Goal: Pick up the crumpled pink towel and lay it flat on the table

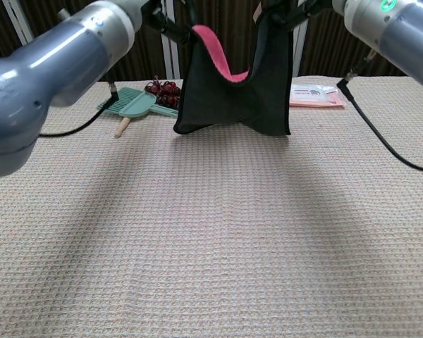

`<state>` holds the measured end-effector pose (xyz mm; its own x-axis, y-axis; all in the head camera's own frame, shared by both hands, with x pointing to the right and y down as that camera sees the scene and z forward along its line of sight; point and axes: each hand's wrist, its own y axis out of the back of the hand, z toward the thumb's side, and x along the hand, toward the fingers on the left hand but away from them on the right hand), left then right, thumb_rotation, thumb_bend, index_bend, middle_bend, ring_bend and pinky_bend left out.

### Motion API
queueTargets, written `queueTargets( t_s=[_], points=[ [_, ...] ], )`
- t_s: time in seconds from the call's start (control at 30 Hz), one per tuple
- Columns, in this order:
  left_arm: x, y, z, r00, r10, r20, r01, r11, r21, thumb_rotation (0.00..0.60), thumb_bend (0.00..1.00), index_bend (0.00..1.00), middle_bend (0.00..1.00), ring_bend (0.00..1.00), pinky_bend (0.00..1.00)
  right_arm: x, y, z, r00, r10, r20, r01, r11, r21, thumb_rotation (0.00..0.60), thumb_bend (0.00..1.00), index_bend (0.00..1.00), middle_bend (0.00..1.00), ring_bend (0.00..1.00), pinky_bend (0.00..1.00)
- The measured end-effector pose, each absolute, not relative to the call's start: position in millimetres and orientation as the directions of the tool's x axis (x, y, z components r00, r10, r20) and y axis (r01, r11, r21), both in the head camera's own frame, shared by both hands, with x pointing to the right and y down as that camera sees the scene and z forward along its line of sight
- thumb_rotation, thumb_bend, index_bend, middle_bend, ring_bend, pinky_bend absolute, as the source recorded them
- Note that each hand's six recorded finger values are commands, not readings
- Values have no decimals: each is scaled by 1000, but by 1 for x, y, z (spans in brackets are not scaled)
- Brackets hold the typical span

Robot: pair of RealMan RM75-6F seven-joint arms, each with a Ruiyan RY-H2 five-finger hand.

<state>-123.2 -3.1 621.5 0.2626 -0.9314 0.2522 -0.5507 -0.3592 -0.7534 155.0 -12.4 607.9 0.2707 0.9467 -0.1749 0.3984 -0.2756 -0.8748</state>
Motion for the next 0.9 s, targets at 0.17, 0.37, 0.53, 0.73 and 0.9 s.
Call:
queueTargets(
  t_s=[0.17,0.37,0.53,0.73,0.9],
  points=[
    [-149,46,636,263,-909,325,-561,-418,-715,600,484,627,155,0,0,157,30,616,316,923,-218,367,-331,-869,600,476,612,287,131,0],
    [-174,94,647,269,-879,393,-572,-474,-669,600,484,627,155,0,0,154,72,625,356,896,-266,329,-386,-862,600,476,612,287,131,0],
    [-188,118,650,274,-863,424,-577,-500,-646,600,484,627,155,0,0,154,98,632,364,882,-300,292,-414,-862,600,476,612,287,131,0],
    [-198,131,647,279,-859,430,-584,-507,-634,600,484,627,155,0,0,155,114,633,365,877,-312,291,-426,-857,600,475,612,287,131,0],
    [-204,139,641,287,-859,424,-591,-507,-627,600,484,627,155,0,0,160,126,632,363,875,-319,295,-433,-852,600,476,611,287,130,0]
  ],
)
